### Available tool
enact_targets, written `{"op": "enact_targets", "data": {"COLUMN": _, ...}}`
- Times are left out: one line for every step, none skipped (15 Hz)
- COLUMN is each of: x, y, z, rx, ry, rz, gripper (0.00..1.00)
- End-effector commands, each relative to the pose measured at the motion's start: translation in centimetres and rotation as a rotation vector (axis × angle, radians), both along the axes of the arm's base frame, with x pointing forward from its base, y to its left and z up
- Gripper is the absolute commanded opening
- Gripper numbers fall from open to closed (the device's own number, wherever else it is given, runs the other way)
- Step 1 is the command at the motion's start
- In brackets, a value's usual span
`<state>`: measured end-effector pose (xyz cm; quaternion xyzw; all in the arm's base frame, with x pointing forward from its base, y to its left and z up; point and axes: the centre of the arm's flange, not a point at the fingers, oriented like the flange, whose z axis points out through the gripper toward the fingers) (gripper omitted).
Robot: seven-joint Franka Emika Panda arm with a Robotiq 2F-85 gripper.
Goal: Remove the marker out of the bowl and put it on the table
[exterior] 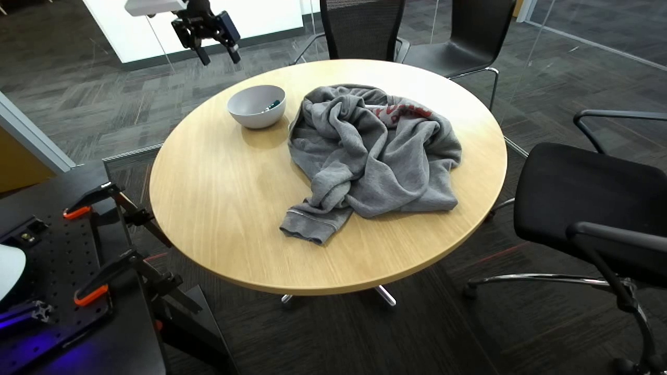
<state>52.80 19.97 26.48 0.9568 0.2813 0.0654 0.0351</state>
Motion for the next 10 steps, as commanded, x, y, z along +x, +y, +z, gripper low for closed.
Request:
{"op": "enact_targets", "data": {"x": 1.7, "y": 0.7, "z": -2.3, "rx": -0.015, "ry": 0.033, "rz": -0.019, "gripper": 1.00}}
{"op": "enact_targets", "data": {"x": 1.8, "y": 0.7, "z": -3.0, "rx": -0.019, "ry": 0.052, "rz": -0.009, "gripper": 1.00}}
{"op": "enact_targets", "data": {"x": 0.6, "y": 0.1, "z": -2.3, "rx": -0.003, "ry": 0.033, "rz": -0.003, "gripper": 1.00}}
{"op": "enact_targets", "data": {"x": 0.7, "y": 0.1, "z": -3.0, "rx": -0.004, "ry": 0.042, "rz": -0.004, "gripper": 1.00}}
{"op": "enact_targets", "data": {"x": 0.9, "y": 0.2, "z": -3.4, "rx": -0.004, "ry": 0.048, "rz": -0.004, "gripper": 1.00}}
{"op": "enact_targets", "data": {"x": 1.0, "y": 0.2, "z": -3.6, "rx": -0.003, "ry": 0.050, "rz": -0.004, "gripper": 1.00}}
{"op": "enact_targets", "data": {"x": 1.0, "y": 0.3, "z": -3.6, "rx": -0.003, "ry": 0.050, "rz": -0.005, "gripper": 1.00}}
{"op": "enact_targets", "data": {"x": 1.1, "y": 0.3, "z": -3.6, "rx": -0.003, "ry": 0.048, "rz": -0.005, "gripper": 1.00}}
{"op": "enact_targets", "data": {"x": 1.1, "y": 0.3, "z": -3.5, "rx": -0.002, "ry": 0.048, "rz": -0.005, "gripper": 1.00}}
{"op": "enact_targets", "data": {"x": 1.1, "y": 0.3, "z": -3.5, "rx": -0.002, "ry": 0.047, "rz": -0.005, "gripper": 1.00}}
